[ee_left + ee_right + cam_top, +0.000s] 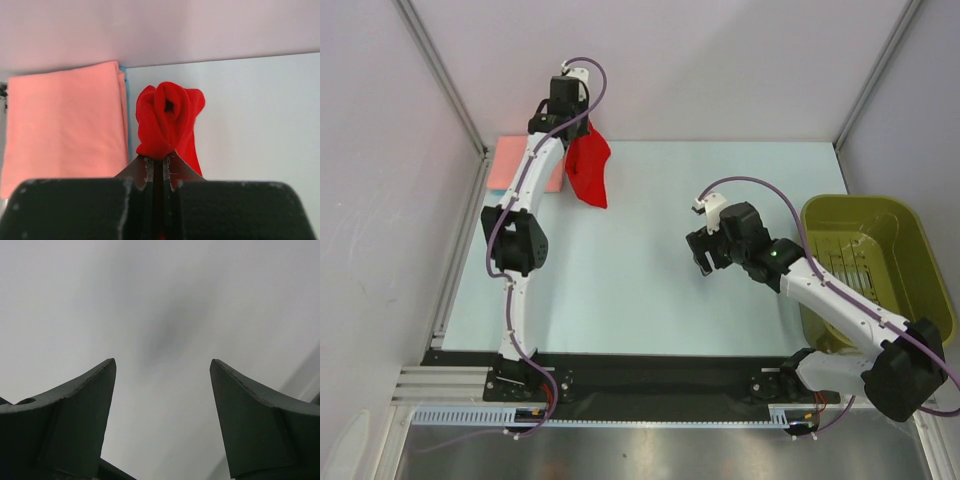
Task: Fold and stack the t-shirts
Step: Neatly place the folded tshirt to the corner
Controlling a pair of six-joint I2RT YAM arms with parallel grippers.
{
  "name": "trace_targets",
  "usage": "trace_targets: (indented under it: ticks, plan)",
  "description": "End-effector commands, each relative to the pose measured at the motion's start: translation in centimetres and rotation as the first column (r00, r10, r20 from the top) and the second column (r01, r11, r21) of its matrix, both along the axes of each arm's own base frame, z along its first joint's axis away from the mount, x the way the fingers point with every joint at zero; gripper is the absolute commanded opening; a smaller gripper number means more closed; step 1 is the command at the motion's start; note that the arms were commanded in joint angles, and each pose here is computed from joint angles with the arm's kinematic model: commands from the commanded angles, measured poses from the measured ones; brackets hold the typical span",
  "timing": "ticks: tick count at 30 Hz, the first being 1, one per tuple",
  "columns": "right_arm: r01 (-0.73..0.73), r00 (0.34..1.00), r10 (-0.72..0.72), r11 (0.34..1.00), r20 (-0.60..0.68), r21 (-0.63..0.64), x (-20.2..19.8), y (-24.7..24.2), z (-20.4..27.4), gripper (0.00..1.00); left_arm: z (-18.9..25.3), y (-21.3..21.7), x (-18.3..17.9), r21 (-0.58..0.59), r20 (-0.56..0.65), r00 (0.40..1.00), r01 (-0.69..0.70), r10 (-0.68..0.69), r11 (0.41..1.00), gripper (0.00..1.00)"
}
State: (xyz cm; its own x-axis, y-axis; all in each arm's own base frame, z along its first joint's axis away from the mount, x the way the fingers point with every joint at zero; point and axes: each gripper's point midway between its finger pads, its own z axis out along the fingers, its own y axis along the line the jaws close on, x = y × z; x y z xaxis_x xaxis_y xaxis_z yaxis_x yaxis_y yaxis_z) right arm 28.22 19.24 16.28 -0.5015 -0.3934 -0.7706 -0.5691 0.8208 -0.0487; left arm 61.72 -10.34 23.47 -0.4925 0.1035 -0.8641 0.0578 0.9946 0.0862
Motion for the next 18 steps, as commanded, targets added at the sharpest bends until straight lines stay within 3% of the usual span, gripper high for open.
trace_targets:
  ticks: [1, 18]
  plan:
    - [-0.014, 1.000, 0.014, 0.999, 0.001, 0.049, 0.5, 1.2, 0.5, 0.80, 10.7, 1.6, -0.8, 0.025, 0.226, 0.974, -0.019, 0.013, 1.000, 0.00]
    - [-0.022, 0.998, 0.023, 1.000, -0.050, 0.023, 0.2, 1.7, -1.4, 0.81, 14.7, 5.7, -0.5, -0.028, 0.323, 0.946, 0.001, 0.008, 1.000, 0.00]
